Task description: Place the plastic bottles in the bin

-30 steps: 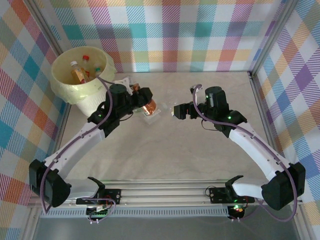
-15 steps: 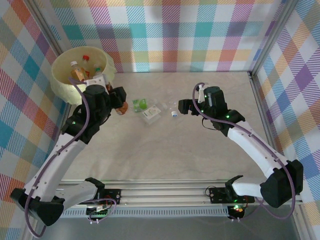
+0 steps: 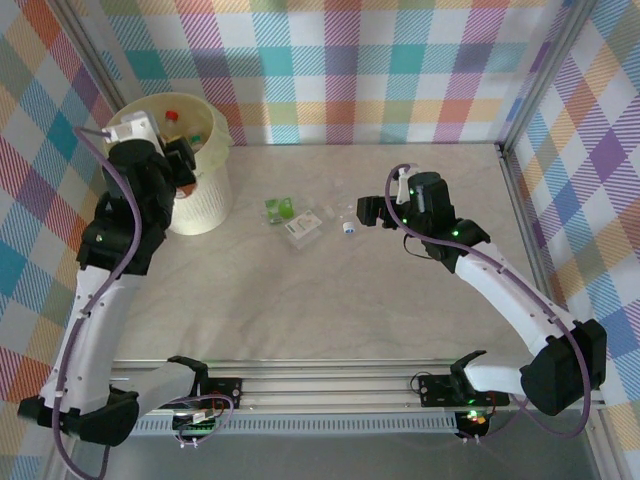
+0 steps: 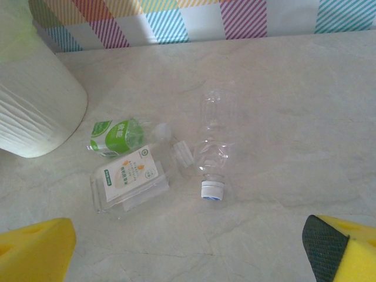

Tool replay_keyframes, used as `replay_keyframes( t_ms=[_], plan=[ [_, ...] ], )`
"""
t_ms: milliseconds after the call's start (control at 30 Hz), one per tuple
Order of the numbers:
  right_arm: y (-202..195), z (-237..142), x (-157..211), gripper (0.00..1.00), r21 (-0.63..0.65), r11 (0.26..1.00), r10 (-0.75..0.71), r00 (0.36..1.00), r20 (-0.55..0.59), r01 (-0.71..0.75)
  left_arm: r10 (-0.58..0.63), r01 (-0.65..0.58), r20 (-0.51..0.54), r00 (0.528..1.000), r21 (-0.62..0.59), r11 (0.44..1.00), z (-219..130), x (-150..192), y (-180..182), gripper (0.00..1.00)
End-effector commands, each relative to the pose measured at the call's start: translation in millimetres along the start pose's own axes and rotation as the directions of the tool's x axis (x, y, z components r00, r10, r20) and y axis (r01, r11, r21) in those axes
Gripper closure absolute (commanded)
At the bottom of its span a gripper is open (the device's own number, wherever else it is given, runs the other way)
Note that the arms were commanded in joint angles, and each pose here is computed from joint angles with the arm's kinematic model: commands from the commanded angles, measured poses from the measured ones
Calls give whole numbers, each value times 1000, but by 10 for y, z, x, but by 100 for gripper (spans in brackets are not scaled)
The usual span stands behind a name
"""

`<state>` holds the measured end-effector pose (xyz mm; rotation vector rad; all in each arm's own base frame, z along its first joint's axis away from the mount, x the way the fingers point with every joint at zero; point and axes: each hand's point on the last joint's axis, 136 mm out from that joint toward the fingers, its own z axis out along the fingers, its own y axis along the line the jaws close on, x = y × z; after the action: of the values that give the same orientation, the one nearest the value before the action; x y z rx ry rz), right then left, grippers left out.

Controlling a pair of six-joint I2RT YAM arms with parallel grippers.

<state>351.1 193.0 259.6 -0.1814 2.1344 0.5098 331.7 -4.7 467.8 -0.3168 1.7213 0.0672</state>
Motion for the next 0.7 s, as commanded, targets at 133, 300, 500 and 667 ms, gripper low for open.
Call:
replay_keyframes(
  t_ms=[133, 300, 500, 667],
  plan=[
    [55, -3, -33, 0, -36, 999, 24, 1000, 10, -23, 69, -65, 43, 997, -92, 994, 471, -371, 223, 51],
    [22, -49, 13, 0, -23, 999, 29, 1000, 4, -29, 77, -75, 12, 997, -151, 986, 924, -428, 474, 51],
    [-33, -75, 91, 0, -5, 998, 56, 998, -1, -56, 117, -126, -58, 991, -188, 974, 1465, -317, 838, 51],
    [-74, -87, 96, 0, 12, 998, 67, 998, 12, -68, 177, -197, -120, 977, -193, 961, 1826, -159, 996, 50]
  ],
)
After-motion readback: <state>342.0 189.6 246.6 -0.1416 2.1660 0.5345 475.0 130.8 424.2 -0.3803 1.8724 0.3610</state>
